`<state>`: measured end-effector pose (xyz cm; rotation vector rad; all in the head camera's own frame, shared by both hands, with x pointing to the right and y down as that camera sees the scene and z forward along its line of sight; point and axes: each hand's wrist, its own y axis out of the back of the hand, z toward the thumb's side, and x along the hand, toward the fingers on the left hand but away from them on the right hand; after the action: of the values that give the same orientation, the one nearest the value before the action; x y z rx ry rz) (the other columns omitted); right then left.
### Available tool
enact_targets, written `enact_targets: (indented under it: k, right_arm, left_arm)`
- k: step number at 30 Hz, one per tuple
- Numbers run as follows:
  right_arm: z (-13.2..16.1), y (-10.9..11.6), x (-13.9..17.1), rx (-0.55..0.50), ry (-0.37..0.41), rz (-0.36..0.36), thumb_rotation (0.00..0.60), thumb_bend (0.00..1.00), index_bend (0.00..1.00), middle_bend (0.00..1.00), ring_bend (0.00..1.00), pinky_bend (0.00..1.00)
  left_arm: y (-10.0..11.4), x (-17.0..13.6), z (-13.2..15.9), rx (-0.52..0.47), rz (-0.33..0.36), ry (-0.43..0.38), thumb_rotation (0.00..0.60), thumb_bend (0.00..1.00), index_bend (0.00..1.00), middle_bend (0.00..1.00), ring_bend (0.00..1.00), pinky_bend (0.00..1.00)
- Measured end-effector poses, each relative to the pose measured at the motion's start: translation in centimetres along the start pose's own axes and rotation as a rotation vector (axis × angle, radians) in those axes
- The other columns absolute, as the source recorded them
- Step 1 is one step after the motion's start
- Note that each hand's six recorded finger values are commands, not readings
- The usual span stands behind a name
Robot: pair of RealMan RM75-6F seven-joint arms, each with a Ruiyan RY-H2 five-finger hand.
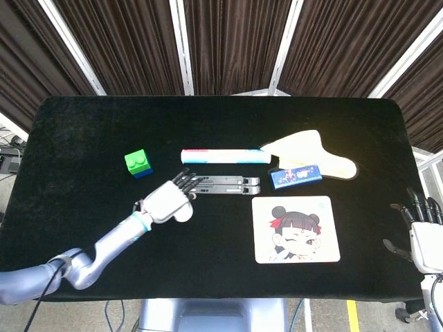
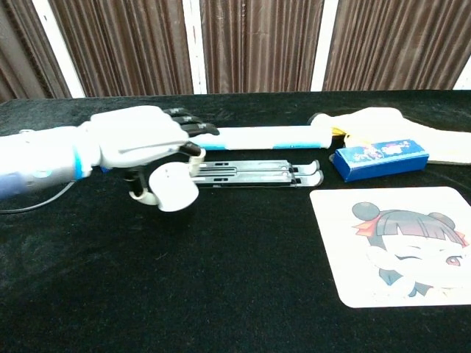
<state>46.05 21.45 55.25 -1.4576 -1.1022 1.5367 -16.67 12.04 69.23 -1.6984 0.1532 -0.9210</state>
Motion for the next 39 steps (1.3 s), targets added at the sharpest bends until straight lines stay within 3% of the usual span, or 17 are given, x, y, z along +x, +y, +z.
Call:
enact_targets:
  k: [16,26,28,33,39]
  right_arm:
    - [-1.1,0.2,-0.5,-0.007,-0.022,-0.007,0.600,0.13,0.25,0.00,0.00,0.00]
    - [-1.4,0.3,-0.7,-0.014,-0.032,-0.009,0.600,0.13,0.25,0.00,0.00,0.00]
    - [-1.4,0.3,-0.7,-0.014,-0.033,-0.011,0.600,0.13,0.25,0.00,0.00,0.00]
    - [-1.5,0.4,-0.7,-0.016,-0.035,-0.015,0.600,0.13,0.25,0.00,0.00,0.00]
    - [-1.4,0.6,-0.6,-0.014,-0.032,-0.022,0.600,0.13,0.25,0.00,0.00,0.00]
  left_arm:
    - [2.7,7.8,4.5,-0.084,-0.010,0.032,0.600,0.25,0.52,0.00,0.00,0.00]
    - [4.5,10.4,8.4,-0.074,-0.010,-0.001,0.600,0.25,0.51,0.00,0.00,0.00]
    - [4.4,10.5,8.9,-0.077,-0.017,-0.002,0.600,0.25,0.47,0.00,0.00,0.00]
    - [3.8,10.7,9.3,-0.071,-0.052,0.012,0.600,0.25,0.24,0.00,0.00,0.00]
    - [3.1,10.4,9.3,-0.090,-0.097,0.036,0.600,0.20,0.10,0.00,0.00,0.00]
